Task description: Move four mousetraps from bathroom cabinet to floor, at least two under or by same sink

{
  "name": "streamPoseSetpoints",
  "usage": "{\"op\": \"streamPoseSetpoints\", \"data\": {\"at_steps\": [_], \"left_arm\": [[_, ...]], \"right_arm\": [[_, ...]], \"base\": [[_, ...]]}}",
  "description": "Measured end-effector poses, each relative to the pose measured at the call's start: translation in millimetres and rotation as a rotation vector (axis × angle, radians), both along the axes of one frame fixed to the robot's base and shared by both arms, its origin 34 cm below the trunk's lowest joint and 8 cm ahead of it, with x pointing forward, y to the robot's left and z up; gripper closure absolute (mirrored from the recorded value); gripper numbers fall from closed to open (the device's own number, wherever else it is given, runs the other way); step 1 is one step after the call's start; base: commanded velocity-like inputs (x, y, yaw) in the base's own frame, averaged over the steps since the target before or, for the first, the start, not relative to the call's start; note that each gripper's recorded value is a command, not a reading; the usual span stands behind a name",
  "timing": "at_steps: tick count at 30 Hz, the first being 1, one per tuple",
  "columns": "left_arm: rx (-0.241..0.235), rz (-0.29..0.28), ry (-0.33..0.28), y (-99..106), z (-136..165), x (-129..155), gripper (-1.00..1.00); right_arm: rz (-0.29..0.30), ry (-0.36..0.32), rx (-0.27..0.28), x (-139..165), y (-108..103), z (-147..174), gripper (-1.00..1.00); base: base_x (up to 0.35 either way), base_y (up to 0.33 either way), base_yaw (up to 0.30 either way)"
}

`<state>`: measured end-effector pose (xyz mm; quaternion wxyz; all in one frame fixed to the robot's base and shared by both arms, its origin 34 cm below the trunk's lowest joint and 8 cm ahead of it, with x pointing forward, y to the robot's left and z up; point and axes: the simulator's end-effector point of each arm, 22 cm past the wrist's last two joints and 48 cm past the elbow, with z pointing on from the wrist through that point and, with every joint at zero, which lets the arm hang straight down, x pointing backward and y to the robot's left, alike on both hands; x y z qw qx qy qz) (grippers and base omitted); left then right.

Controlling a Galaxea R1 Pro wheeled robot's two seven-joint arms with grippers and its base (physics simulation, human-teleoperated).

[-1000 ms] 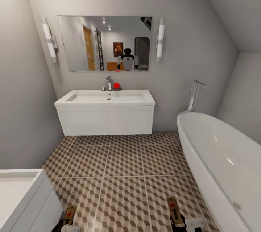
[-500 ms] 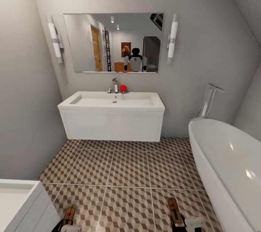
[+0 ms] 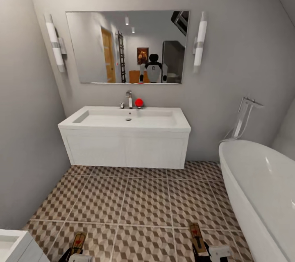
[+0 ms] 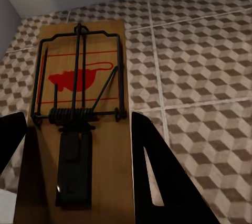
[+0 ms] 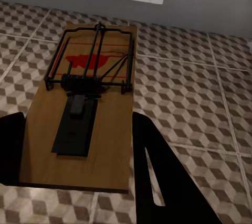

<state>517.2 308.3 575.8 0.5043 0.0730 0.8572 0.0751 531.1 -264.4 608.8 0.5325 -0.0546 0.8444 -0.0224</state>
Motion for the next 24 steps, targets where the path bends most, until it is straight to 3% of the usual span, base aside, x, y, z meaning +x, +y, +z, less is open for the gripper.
{"op": "streamPoseSetpoints", "data": {"at_steps": [10, 24], "left_arm": [[0.0, 0.0, 0.0, 0.0, -0.1, 0.1, 1.0], [0.0, 0.0, 0.0, -0.1, -0.3, 0.2, 1.0]], "right_arm": [[0.0, 0.0, 0.0, 0.0, 0.0, -0.1, 1.0], [0.0, 0.001, 0.0, 0.2, 0.0, -0.4, 1.0]], "base": [[0.304, 0.0, 0.0], [0.024, 0.0, 0.0]]}}
